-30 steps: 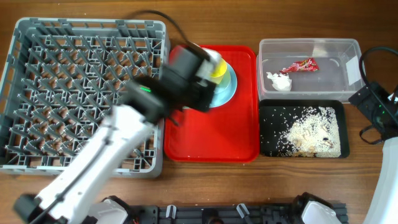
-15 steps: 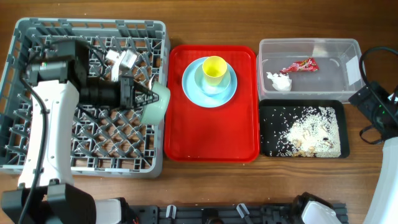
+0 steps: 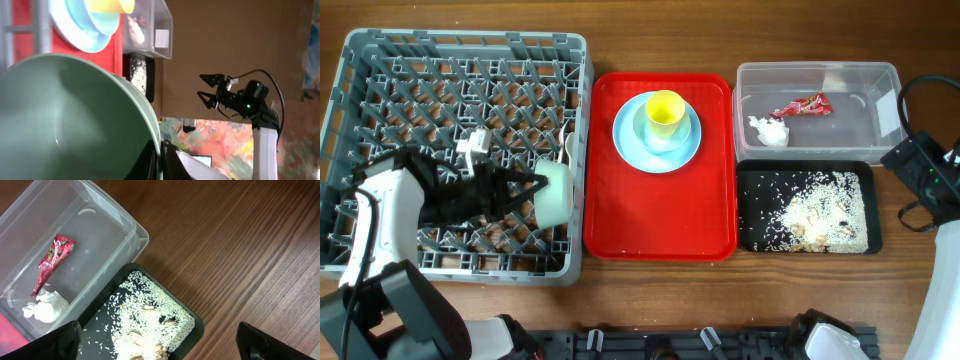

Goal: Sort waste into correct bins and load items into the dishwasher rack
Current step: 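Lower the bowl into the rack's front edge and open the left gripper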

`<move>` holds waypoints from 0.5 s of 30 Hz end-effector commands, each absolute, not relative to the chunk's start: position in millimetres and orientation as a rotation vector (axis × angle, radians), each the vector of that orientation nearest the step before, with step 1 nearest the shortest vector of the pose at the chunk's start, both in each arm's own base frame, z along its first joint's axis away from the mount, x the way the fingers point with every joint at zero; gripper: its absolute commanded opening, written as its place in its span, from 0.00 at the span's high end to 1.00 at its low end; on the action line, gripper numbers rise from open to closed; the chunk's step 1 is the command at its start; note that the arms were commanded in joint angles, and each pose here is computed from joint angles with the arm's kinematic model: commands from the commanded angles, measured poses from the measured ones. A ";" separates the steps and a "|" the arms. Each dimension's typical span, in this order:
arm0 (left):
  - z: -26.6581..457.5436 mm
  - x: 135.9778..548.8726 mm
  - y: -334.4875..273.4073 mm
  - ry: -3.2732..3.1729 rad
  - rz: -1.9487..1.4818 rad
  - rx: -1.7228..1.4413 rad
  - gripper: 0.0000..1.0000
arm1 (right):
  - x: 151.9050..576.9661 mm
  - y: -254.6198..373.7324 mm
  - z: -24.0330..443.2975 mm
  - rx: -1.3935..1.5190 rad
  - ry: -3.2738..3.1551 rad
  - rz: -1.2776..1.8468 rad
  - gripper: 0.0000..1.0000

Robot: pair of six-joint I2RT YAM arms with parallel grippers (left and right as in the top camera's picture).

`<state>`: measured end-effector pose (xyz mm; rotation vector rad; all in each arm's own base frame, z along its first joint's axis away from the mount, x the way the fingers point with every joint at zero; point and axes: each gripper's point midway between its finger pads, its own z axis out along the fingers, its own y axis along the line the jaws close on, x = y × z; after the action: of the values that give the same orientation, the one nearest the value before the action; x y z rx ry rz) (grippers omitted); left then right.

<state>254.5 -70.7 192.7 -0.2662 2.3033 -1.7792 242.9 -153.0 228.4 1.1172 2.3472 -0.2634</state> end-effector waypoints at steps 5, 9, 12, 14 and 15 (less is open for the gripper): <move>175.6 246.8 -57.0 2.338 -1.729 -0.326 0.96 | 245.5 -155.8 233.2 1.126 2.328 -0.265 0.00; 168.6 247.5 -48.3 2.360 -1.673 -0.328 0.96 | 245.4 -155.8 233.3 1.126 2.328 -0.265 0.00; 163.0 246.3 -37.8 2.380 -1.627 -0.360 0.96 | 245.5 -155.8 233.2 1.127 2.328 -0.265 0.00; 161.9 248.1 -28.9 2.363 -1.603 -0.388 0.94 | 245.5 -155.8 233.2 1.127 2.328 -0.265 0.00; 160.8 248.5 -24.4 2.360 -1.587 -0.401 0.88 | 245.5 -155.8 233.2 1.127 2.328 -0.265 0.00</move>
<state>249.2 -41.2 170.2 -0.3774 2.3492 -1.6634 242.9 -153.0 228.4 1.1172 2.3472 -0.2634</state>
